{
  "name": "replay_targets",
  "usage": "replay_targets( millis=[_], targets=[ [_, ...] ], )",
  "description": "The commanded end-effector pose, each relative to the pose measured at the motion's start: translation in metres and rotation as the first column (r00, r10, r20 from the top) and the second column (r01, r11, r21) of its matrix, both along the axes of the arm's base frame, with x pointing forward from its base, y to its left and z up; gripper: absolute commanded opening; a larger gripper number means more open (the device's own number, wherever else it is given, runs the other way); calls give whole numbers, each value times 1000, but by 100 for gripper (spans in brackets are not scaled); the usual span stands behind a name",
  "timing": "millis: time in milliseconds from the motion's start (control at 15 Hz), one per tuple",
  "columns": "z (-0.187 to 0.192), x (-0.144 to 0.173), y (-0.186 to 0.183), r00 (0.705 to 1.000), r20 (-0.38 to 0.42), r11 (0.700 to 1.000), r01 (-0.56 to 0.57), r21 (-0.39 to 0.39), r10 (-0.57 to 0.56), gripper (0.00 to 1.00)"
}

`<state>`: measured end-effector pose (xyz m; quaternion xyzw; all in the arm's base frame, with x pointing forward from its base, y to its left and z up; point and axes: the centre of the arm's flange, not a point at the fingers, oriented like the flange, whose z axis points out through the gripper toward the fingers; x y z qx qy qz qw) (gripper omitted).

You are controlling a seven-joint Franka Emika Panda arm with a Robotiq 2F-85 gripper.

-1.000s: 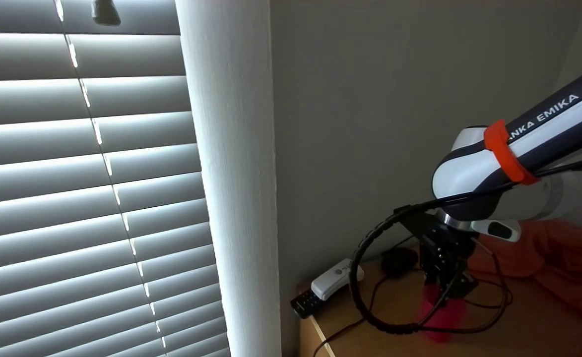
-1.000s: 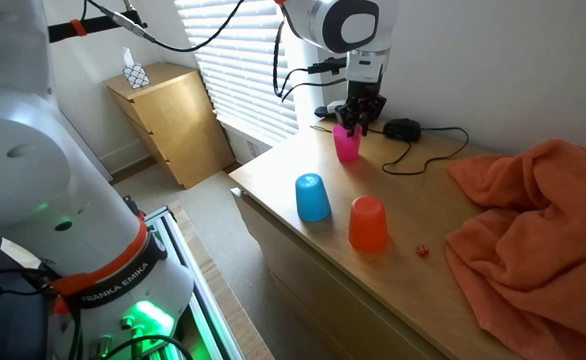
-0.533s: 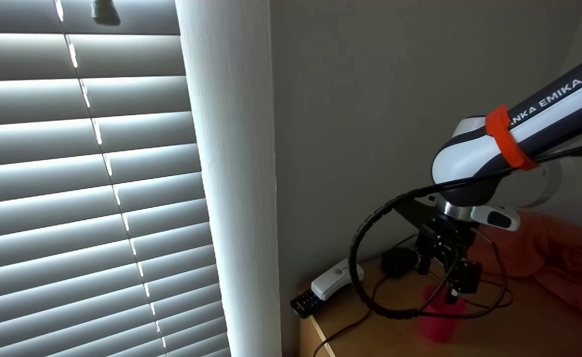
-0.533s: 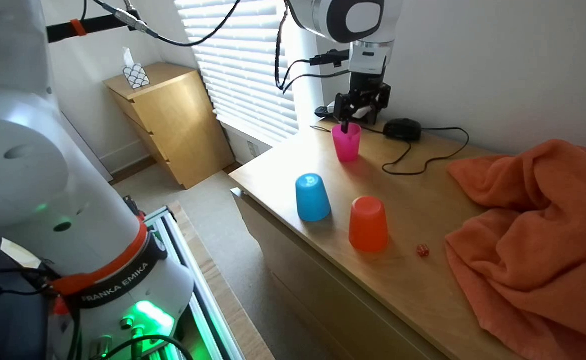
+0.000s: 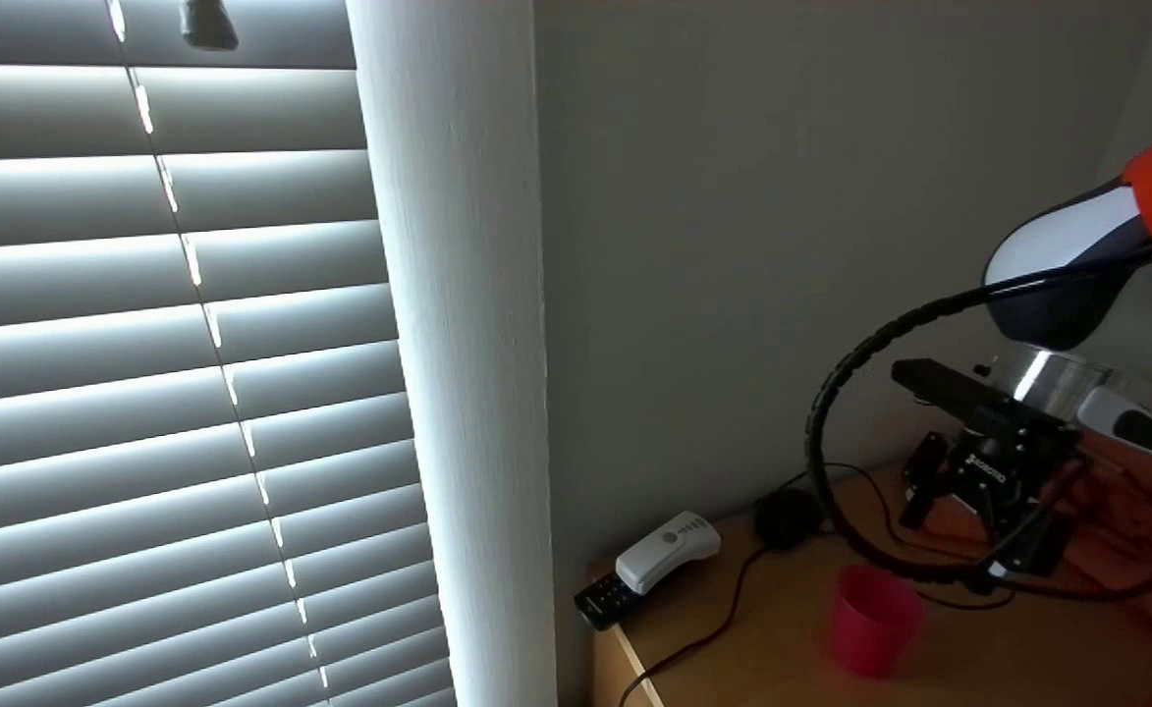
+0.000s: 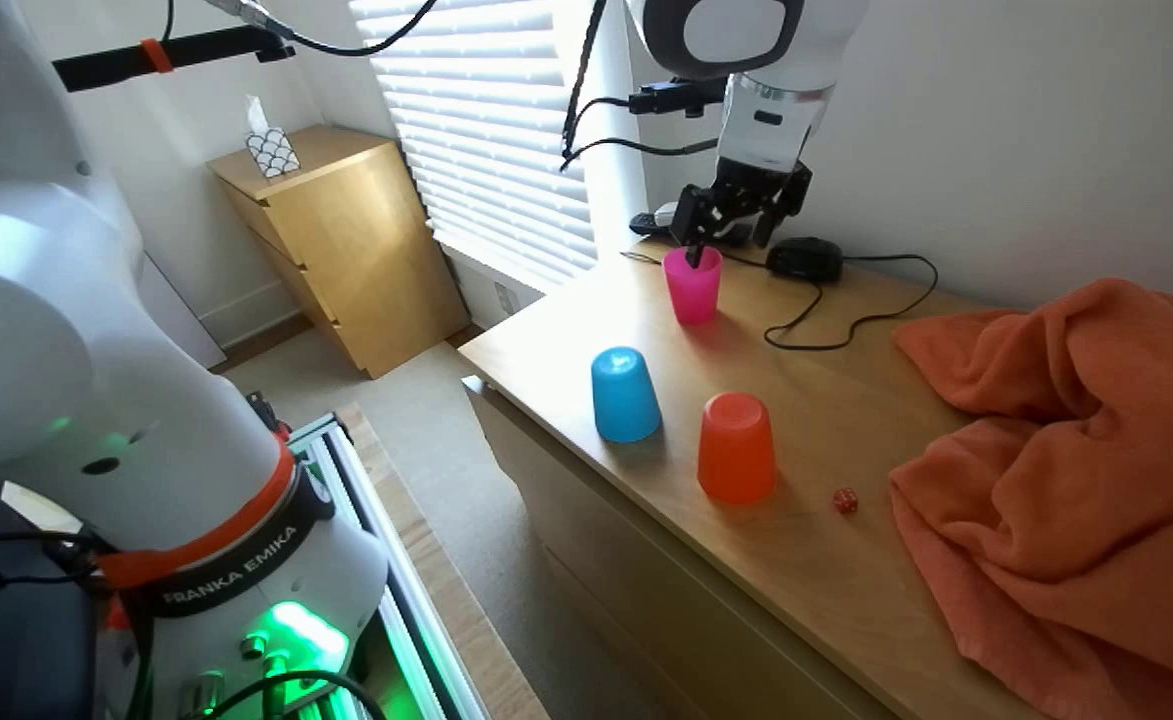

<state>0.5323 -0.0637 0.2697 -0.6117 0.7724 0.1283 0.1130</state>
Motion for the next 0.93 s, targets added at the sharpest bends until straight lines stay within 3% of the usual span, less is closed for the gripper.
replay_targets(
  millis=[0, 133, 533, 867],
  targets=[
    [1, -6, -7, 1000, 8, 1000, 4, 13, -4, 100],
    [2, -10, -8, 1000, 11, 1000, 5, 20, -5, 100],
    [2, -36, -25, 993, -78, 993, -89, -78, 83, 100],
    [-14, -58, -28, 968, -141, 978, -208, -4, 205, 100]
  ],
)
